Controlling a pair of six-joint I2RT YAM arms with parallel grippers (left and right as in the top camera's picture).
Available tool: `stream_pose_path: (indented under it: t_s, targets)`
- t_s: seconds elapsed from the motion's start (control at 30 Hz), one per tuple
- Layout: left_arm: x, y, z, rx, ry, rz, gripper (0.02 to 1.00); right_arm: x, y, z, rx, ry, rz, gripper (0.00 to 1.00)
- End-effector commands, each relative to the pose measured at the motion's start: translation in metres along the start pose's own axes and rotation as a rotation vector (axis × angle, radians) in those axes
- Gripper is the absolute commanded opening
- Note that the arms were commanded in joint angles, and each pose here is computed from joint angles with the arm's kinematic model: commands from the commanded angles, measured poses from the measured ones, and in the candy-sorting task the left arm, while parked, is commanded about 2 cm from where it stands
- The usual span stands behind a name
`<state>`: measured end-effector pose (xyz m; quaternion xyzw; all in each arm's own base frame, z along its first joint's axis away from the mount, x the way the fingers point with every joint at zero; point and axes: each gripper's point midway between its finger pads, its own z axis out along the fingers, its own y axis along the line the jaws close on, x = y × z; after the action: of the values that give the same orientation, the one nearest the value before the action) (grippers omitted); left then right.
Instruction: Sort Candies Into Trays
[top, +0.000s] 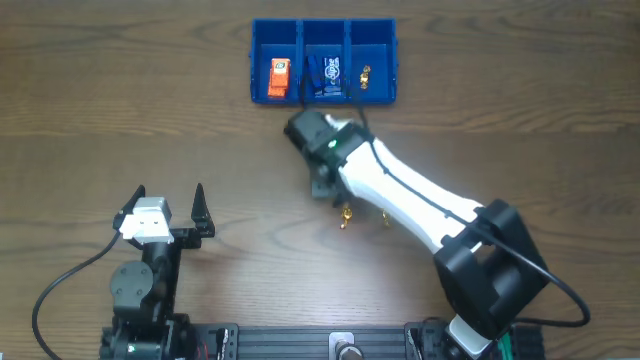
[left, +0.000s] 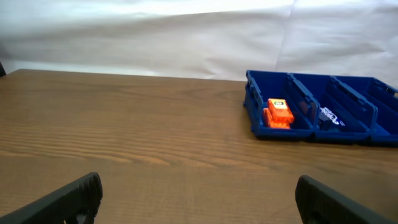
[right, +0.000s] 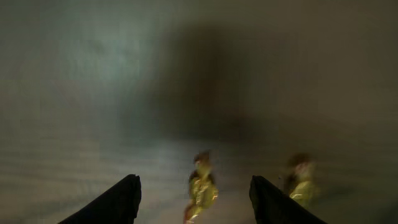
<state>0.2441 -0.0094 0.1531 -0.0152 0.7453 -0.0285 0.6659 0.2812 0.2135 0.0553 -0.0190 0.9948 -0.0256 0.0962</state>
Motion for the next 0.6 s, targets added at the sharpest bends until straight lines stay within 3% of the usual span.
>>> stream_pose_path:
  t_s: [0.03, 0.47, 0.6]
  targets:
    - [0.018, 0.001, 0.001, -0.005, 0.052, 0.01, 0.998, 0.033, 0.006, 0.017, -0.059, 0.075, 0.08, 0.599]
    - [0.019, 0.001, 0.001, -0.005, 0.052, 0.01, 0.998, 0.05, -0.007, 0.044, -0.054, 0.109, 0.133, 0.59]
    - [0.018, 0.001, 0.001, -0.005, 0.052, 0.01, 0.998, 0.05, -0.012, 0.048, -0.048, 0.114, 0.147, 0.546]
